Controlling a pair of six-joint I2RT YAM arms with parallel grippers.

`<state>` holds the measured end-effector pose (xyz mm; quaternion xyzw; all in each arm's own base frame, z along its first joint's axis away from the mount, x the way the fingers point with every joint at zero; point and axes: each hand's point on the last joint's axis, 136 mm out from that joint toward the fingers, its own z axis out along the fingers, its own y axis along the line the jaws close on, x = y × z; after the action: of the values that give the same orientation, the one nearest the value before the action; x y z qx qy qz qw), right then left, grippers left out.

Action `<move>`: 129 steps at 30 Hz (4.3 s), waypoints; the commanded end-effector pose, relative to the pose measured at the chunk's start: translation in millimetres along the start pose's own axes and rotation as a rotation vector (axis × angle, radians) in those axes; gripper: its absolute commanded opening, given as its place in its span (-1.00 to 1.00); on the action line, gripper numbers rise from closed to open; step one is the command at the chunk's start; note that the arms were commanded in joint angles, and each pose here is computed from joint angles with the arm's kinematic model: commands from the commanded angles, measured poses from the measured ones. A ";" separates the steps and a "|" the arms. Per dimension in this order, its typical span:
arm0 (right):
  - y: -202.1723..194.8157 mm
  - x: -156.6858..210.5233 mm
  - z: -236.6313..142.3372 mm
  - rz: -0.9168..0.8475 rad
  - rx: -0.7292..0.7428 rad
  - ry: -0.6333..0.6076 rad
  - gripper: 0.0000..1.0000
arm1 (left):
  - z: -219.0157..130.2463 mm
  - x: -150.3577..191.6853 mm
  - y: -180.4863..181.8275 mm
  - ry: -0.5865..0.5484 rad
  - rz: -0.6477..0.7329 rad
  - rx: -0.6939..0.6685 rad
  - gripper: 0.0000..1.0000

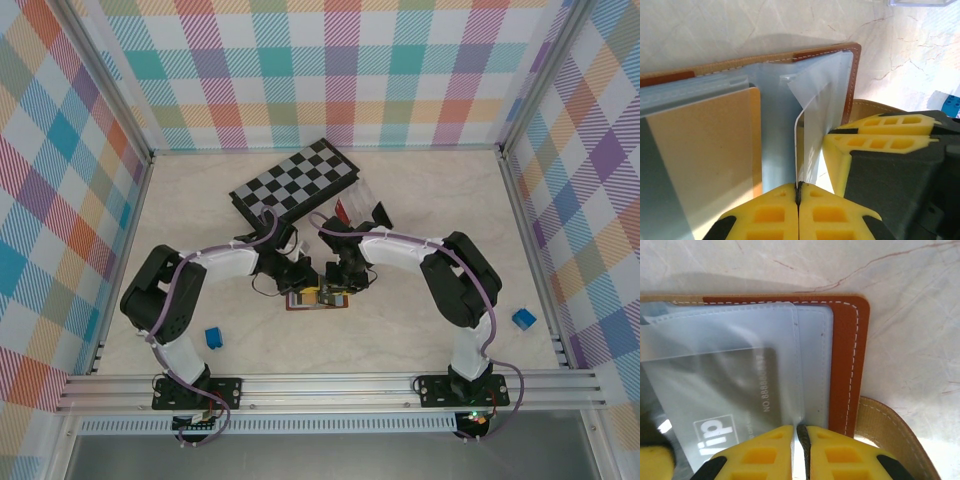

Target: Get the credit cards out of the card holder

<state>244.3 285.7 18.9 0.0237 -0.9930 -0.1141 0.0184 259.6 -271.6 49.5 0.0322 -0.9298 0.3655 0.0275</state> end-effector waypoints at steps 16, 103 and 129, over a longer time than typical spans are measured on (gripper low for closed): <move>1.9 3.8 -0.1 -0.047 -0.039 0.023 -0.62 | -64.5 -1.2 5.3 -0.092 0.005 -0.172 -1.00; -85.3 -153.2 -182.9 -0.337 0.225 -0.541 -1.00 | -174.2 -12.3 19.7 -0.461 -0.144 -0.331 1.00; -99.5 -138.1 -168.8 -0.352 0.235 -0.464 -0.98 | -162.8 -14.9 14.4 -0.418 -0.132 -0.293 1.00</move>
<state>401.1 164.5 156.0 0.1676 -0.9560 -0.0073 -0.2407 277.0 -149.2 161.9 0.1591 -0.9545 0.2063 -0.1449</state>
